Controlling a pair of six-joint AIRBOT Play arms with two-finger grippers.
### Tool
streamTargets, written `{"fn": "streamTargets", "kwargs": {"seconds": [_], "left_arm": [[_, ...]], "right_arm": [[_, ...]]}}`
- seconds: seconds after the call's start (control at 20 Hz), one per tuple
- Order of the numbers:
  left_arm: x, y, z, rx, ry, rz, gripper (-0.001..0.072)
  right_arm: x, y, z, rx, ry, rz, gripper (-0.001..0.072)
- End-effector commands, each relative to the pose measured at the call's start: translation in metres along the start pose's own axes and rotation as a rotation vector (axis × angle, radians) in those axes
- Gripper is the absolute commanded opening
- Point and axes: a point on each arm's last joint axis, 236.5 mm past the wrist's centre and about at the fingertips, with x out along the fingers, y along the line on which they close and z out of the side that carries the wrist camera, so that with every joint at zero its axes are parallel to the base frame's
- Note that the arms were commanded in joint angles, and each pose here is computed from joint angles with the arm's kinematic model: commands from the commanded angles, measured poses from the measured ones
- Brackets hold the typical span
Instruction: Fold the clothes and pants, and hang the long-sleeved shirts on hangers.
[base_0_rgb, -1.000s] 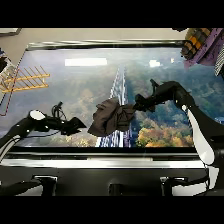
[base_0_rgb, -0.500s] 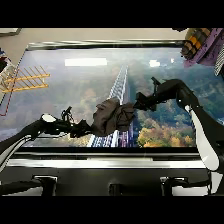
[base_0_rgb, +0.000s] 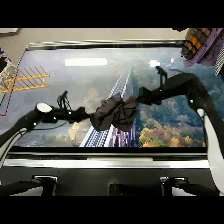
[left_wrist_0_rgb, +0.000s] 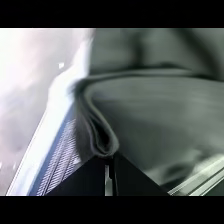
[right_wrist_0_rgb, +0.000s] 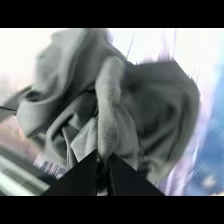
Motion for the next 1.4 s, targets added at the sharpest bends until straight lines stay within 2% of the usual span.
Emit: {"fn": "streamTargets", "kwargs": {"seconds": [0.0, 0.15, 0.3, 0.5, 0.75, 0.95, 1.05, 1.2, 1.35], "left_arm": [[-0.066, -0.047, 0.049, 0.2, -0.128, 0.042, 0.0012], [-0.182, -0.099, 0.099, 0.319, -0.383, 0.13, 0.0012], [-0.304, -0.167, 0.105, 0.435, -0.653, 0.137, 0.0012], [-0.417, -0.219, 0.052, 0.48, -0.901, 0.148, 0.0013], [-0.467, -0.232, -0.01, 0.478, -1.023, 0.153, 0.0013], [-0.46, -0.213, -0.009, 0.435, -0.985, 0.209, 0.0014], [-0.43, -0.189, 0.008, 0.382, -0.884, 0.246, 0.0014], [-0.364, -0.131, 0.046, 0.267, -0.701, 0.314, 0.0014], [-0.273, -0.045, 0.084, 0.117, -0.508, 0.382, 0.0015]], "right_arm": [[-0.079, 0.029, 0.032, -0.234, -0.269, -0.096, 0.0036], [-0.178, 0.081, 0.037, -0.372, -0.529, -0.134, 0.0035], [-0.276, 0.133, 0.008, -0.475, -0.756, -0.142, 0.0035], [-0.397, 0.165, -0.05, -0.443, -1.069, -0.176, 0.0035], [-0.476, 0.19, -0.102, -0.376, -1.291, -0.099, 0.0036], [-0.451, 0.177, -0.079, -0.318, -1.203, -0.117, 0.0036], [-0.411, 0.156, -0.046, -0.21, -1.076, -0.132, 0.0036], [-0.312, 0.1, 0.009, -0.036, -0.774, -0.219, 0.0037], [-0.19, 0.037, 0.057, 0.085, -0.474, -0.275, 0.0036]]}}
